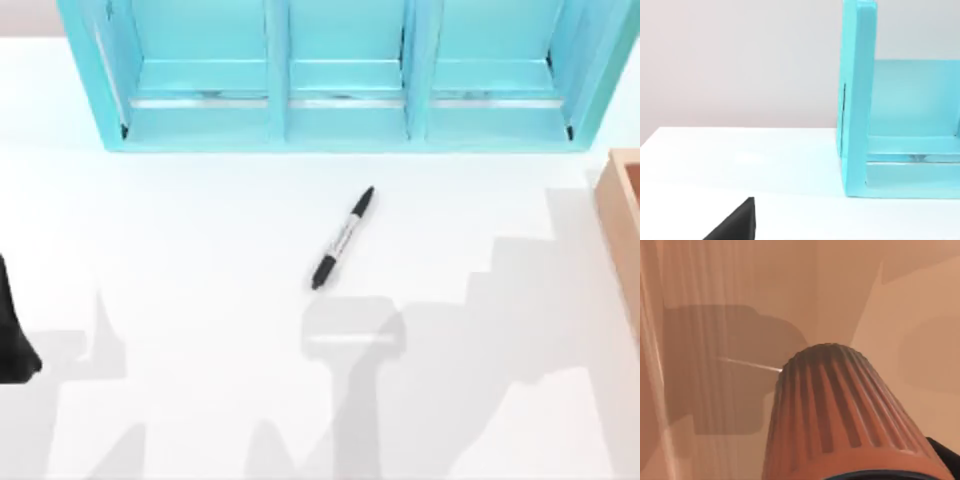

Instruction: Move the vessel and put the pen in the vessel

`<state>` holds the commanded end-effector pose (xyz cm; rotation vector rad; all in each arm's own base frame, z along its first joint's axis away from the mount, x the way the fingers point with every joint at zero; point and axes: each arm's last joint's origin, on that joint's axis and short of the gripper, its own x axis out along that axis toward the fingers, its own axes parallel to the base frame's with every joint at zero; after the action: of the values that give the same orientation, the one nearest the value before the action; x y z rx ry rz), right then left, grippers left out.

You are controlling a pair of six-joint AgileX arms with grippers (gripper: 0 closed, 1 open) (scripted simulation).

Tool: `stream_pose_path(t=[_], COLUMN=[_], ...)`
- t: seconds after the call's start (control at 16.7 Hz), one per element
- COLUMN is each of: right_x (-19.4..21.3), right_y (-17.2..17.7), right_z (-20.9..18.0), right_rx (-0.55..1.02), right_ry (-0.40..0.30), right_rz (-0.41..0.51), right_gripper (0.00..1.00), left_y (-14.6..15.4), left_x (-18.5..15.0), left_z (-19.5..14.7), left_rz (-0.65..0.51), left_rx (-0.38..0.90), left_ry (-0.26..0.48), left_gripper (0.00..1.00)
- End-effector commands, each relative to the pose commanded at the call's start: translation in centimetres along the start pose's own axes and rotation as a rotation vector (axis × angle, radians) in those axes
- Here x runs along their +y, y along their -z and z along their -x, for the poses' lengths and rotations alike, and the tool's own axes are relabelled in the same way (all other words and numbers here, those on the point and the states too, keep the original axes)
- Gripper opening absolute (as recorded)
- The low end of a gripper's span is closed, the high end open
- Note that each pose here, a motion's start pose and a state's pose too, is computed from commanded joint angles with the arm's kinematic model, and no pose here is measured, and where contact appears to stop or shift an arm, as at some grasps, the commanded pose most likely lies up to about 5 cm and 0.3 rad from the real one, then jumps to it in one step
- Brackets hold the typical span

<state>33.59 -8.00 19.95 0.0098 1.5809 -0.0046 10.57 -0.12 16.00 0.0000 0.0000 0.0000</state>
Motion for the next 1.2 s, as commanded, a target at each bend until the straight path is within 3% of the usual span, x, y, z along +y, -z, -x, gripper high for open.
stream_pose_path(t=[0.36, 0.54, 0.96, 1.2], right_x=[8.5, 10.8, 11.3, 15.4], right_y=[0.6, 1.8, 0.9, -1.9], right_z=[8.3, 10.8, 10.1, 7.3], right_rx=[0.009, -0.007, 0.004, 0.014], right_ry=[0.001, 0.002, 0.004, 0.025], right_rz=[-0.001, -0.002, -0.035, -0.031], right_gripper=[0.0, 0.0, 0.0, 0.0], left_y=[0.0, 0.0, 0.0, 0.0], left_x=[0.0, 0.0, 0.0, 0.0], left_z=[0.0, 0.0, 0.0, 0.0], left_rz=[0.0, 0.0, 0.0, 0.0], left_rx=[0.0, 0.0, 0.0, 0.0], left_ry=[0.0, 0.0, 0.0, 0.0], left_gripper=[1.0, 1.0, 1.0, 1.0])
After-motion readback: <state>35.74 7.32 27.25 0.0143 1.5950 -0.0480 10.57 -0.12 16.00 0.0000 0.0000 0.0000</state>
